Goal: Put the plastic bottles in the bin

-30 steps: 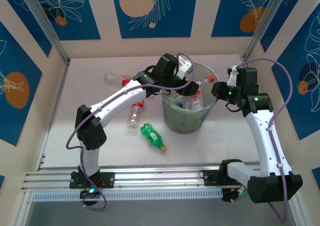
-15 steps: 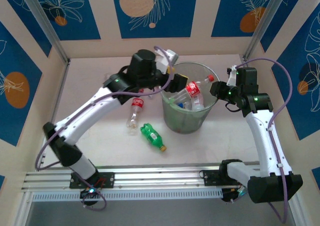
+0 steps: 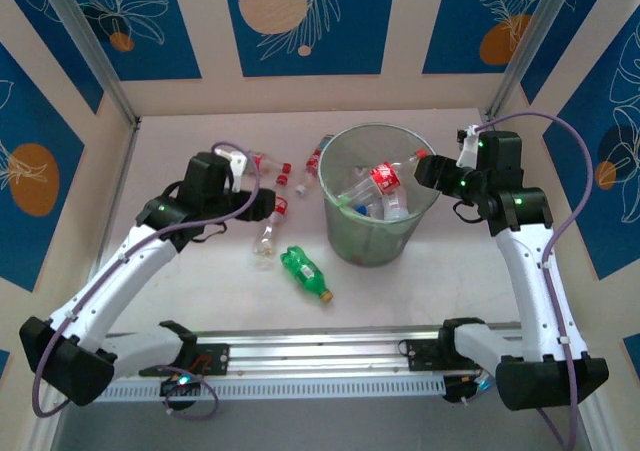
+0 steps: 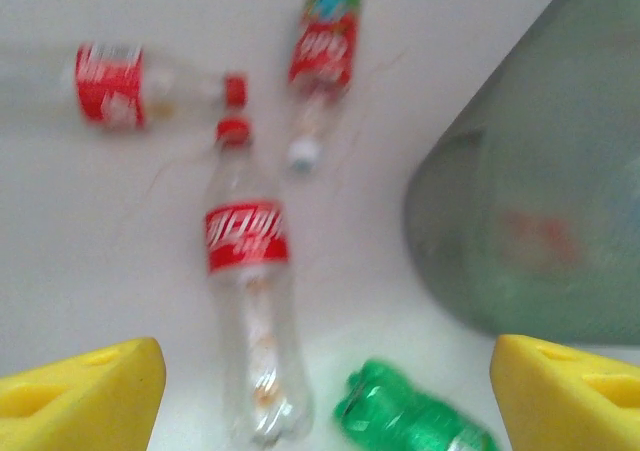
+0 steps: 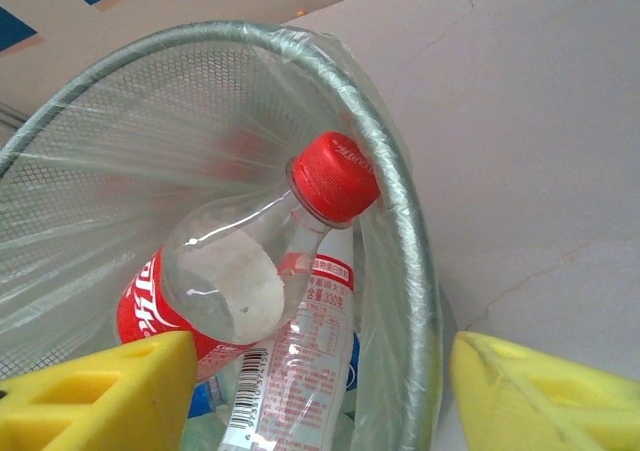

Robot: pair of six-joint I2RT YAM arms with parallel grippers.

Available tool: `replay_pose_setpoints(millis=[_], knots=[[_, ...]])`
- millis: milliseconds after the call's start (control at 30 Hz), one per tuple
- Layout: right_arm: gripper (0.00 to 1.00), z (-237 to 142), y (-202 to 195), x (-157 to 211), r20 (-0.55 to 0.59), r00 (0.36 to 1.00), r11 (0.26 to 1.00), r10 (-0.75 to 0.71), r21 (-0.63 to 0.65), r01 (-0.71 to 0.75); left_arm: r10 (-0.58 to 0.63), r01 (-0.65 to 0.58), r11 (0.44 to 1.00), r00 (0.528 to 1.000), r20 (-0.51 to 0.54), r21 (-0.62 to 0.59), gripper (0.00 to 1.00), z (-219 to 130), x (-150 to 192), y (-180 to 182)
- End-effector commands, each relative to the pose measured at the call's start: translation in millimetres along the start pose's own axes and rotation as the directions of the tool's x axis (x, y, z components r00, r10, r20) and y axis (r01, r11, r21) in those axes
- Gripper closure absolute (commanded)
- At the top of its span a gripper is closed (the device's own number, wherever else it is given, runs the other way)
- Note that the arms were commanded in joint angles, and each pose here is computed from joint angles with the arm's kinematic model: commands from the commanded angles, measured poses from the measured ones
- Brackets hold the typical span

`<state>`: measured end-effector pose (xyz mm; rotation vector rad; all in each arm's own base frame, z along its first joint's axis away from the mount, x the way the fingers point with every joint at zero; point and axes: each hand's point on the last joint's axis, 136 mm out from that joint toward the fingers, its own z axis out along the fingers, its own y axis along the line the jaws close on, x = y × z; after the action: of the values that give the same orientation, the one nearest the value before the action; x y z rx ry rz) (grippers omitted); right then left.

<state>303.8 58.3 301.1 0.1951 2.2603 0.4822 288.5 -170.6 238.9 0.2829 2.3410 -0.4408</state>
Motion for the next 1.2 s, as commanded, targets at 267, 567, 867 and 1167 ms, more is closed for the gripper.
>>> replay_pose_setpoints(millis=[267,567,867,1167], knots=[[0.30,-15,-5,-2,0.035,0.999,1.000,0.011,0.008,-0.011,-0.106,0.094,0.994,0.968,-0.228,-0.060,0.17,42,78,16],[0.30,-10,-2,1,0.015,1.000,1.000,0.026,-0.016,-0.026,-0.078,0.063,0.996,0.956,-0.283,-0.060,0.12,105,92,19],[0.30,-7,-5,6,-0.003,1.000,1.000,0.018,-0.010,-0.018,-0.071,-0.006,0.978,0.931,-0.359,-0.211,0.25,136,105,48],[0.30,-3,-6,6,-0.009,1.000,1.000,0.014,-0.009,-0.014,-0.069,-0.009,0.980,0.923,-0.378,-0.199,0.43,147,113,48]])
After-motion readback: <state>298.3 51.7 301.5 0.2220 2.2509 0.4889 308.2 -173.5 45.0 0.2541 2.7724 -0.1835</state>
